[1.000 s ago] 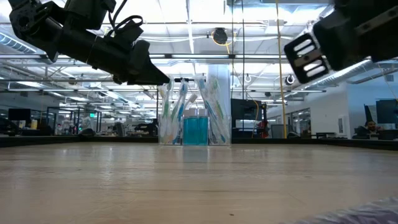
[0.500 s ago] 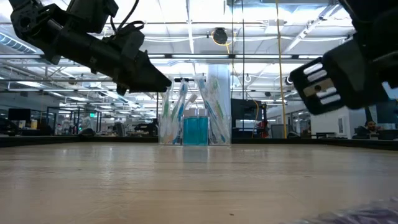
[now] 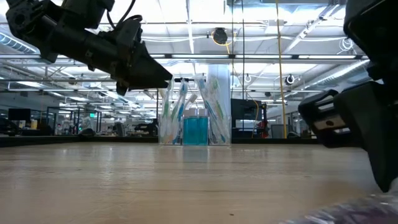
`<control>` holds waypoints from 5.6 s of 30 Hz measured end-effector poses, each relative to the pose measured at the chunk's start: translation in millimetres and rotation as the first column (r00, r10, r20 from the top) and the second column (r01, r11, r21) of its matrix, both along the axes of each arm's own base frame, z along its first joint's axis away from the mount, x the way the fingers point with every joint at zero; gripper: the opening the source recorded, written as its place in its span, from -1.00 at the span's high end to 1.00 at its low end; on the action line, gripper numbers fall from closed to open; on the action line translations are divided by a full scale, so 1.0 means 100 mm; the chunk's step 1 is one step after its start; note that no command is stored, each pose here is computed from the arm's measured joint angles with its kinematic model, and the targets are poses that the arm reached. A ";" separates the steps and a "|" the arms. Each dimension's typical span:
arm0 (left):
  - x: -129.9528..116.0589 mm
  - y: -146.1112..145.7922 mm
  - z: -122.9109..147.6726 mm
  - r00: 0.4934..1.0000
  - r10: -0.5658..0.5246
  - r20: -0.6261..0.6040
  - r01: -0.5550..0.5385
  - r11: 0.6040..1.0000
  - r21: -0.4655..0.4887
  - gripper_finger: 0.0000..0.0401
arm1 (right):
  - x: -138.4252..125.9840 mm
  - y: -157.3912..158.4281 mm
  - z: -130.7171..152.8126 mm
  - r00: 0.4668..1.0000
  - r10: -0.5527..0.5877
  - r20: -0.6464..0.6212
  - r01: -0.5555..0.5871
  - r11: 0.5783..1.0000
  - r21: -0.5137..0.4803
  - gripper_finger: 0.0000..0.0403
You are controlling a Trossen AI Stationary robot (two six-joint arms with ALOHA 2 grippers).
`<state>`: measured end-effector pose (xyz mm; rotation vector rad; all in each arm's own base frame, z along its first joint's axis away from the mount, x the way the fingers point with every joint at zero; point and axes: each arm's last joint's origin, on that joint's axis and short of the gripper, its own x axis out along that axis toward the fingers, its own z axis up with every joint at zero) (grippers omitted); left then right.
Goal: Pick & Place toothbrushing station
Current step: Put the violet toothbrush into the transparent organizer
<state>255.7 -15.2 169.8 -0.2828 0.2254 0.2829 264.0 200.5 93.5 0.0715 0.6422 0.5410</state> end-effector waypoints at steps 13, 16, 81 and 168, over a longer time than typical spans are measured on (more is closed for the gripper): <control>0.02 -0.04 0.09 0.992 -0.088 0.096 0.090 0.996 -0.021 0.20 | 0.06 -0.12 0.03 0.999 0.032 -0.016 -0.033 0.999 -0.019 0.86; 0.04 -0.07 0.19 0.960 -0.204 0.192 0.210 0.978 -0.011 0.20 | 0.08 -0.19 0.14 0.998 0.059 0.033 -0.056 0.996 -0.071 0.93; 0.98 0.19 -0.29 0.970 -0.193 -0.148 0.142 0.944 -0.298 0.71 | 0.36 -1.80 0.83 0.921 0.373 0.116 0.031 0.227 -0.973 0.87; 0.62 0.70 -0.32 0.783 0.601 0.161 -0.611 0.697 0.375 0.64 | 0.39 -2.05 0.87 0.932 -0.148 0.332 0.356 0.559 -0.749 0.30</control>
